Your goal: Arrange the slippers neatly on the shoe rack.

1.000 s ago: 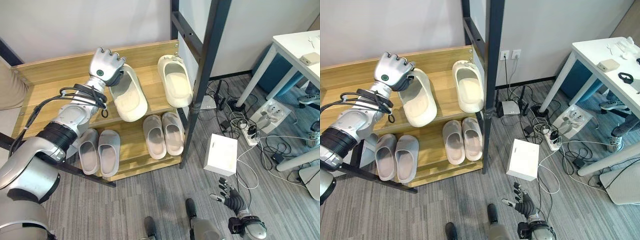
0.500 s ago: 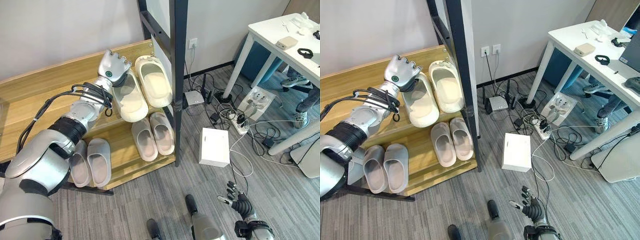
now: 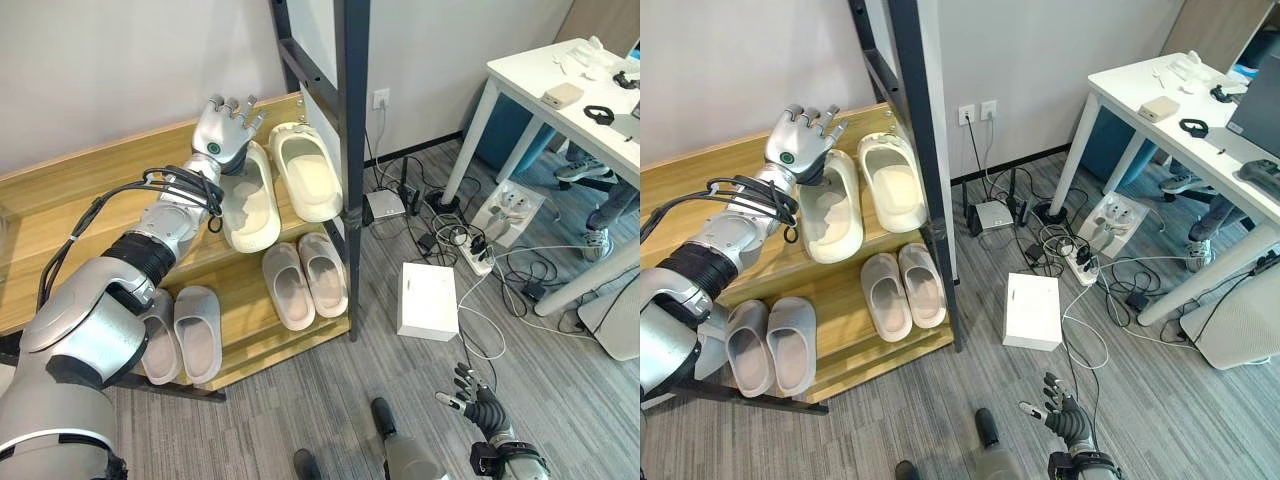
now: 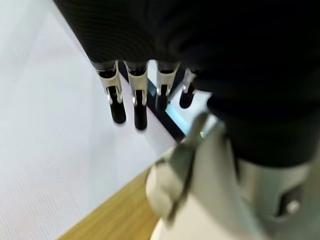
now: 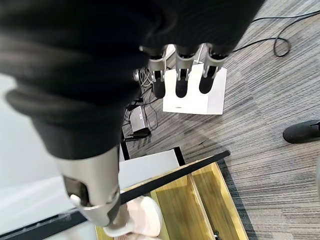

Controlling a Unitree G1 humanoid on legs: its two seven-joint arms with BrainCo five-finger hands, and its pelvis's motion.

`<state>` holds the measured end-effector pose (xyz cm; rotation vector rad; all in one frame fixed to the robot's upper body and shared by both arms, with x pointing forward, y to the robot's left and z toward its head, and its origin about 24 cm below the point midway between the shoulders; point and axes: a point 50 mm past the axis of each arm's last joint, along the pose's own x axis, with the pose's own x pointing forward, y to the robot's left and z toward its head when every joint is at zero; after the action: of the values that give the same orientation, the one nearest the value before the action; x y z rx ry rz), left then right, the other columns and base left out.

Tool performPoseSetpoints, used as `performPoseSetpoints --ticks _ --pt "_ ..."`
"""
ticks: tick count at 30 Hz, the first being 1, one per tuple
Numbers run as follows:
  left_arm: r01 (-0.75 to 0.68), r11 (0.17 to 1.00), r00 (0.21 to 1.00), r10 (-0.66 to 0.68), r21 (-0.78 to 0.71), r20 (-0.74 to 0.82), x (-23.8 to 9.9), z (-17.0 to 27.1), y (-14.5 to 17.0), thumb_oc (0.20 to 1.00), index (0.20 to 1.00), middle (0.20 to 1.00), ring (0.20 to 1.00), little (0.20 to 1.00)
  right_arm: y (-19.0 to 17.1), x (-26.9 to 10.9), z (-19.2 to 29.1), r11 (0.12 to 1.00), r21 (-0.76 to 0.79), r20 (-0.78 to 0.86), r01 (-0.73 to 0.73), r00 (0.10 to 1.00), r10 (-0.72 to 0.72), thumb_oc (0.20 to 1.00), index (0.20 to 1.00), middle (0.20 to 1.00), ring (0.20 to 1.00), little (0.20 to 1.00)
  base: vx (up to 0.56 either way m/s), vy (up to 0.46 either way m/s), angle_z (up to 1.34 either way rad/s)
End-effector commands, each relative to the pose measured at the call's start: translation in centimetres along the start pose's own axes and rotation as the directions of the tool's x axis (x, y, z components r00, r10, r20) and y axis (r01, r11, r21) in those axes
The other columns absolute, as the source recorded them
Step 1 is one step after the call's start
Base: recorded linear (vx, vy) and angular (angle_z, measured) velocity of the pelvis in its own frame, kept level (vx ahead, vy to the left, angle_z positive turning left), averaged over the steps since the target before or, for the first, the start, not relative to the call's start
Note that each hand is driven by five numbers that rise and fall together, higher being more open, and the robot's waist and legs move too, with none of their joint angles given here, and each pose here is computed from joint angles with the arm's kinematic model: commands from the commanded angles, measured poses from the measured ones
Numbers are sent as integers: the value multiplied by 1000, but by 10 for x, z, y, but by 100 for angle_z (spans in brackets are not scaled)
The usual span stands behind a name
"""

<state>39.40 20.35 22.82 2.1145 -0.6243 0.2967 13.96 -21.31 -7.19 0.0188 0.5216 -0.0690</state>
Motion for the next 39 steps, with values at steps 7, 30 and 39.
performPoseSetpoints --ticks 7,30,39 --pt "-259 966 956 255 -8 -143 13 -40 61 1000 1000 1000 1000 1000 9 10 20 998 43 88 -43 995 39 1000 1000 1000 1000 1000 -37 -15 18" --pt "-160 -648 972 -235 -745 -5 -69 81 -3 1000 1000 1000 1000 1000 20 17 12 998 -9 -20 -62 998 61 1000 1000 1000 1000 1000 -12 -10 7" --pt "-143 -711 974 -225 -689 31 -42 98 8 1000 1000 1000 1000 1000 26 15 2 995 -28 -72 -96 993 93 1000 1000 1000 1000 1000 0 0 0"
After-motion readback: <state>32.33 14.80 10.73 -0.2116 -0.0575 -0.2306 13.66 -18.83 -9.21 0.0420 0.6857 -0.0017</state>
